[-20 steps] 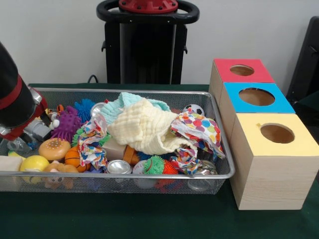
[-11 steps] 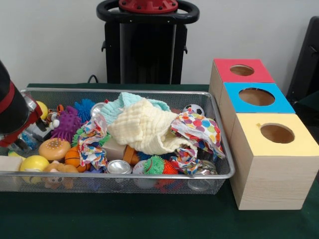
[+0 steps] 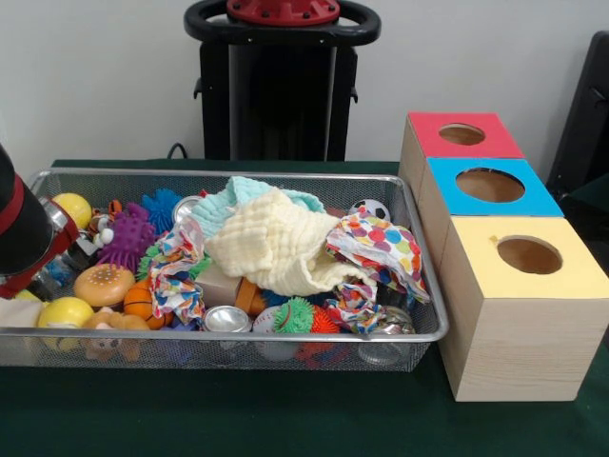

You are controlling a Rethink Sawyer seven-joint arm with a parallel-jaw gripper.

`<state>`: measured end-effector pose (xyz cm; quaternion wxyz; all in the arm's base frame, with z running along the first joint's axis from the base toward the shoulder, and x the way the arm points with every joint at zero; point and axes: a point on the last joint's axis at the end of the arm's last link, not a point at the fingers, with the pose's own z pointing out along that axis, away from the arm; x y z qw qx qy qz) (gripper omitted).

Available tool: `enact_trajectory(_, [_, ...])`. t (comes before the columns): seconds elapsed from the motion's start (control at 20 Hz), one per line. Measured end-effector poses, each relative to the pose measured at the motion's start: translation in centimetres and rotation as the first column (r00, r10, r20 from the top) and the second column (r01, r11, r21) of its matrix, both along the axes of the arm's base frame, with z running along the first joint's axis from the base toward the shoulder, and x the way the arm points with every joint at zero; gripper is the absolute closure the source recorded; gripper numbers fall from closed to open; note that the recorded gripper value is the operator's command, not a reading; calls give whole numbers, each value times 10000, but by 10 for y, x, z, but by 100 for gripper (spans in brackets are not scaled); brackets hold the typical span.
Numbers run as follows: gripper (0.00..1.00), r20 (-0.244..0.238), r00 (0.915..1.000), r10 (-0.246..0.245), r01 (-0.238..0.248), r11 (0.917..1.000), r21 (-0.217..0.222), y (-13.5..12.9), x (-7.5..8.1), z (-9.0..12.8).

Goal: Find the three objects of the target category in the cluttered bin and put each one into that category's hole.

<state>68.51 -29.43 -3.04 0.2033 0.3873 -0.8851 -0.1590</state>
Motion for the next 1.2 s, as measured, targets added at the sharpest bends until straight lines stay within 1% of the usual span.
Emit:
enact_trajectory(0.9, [0,12,10000,-39,39,10000,7,-3,0,0])
enact_trajectory(1.2, [0,4,9998,-211,211,9998,3,-16,-8,0])
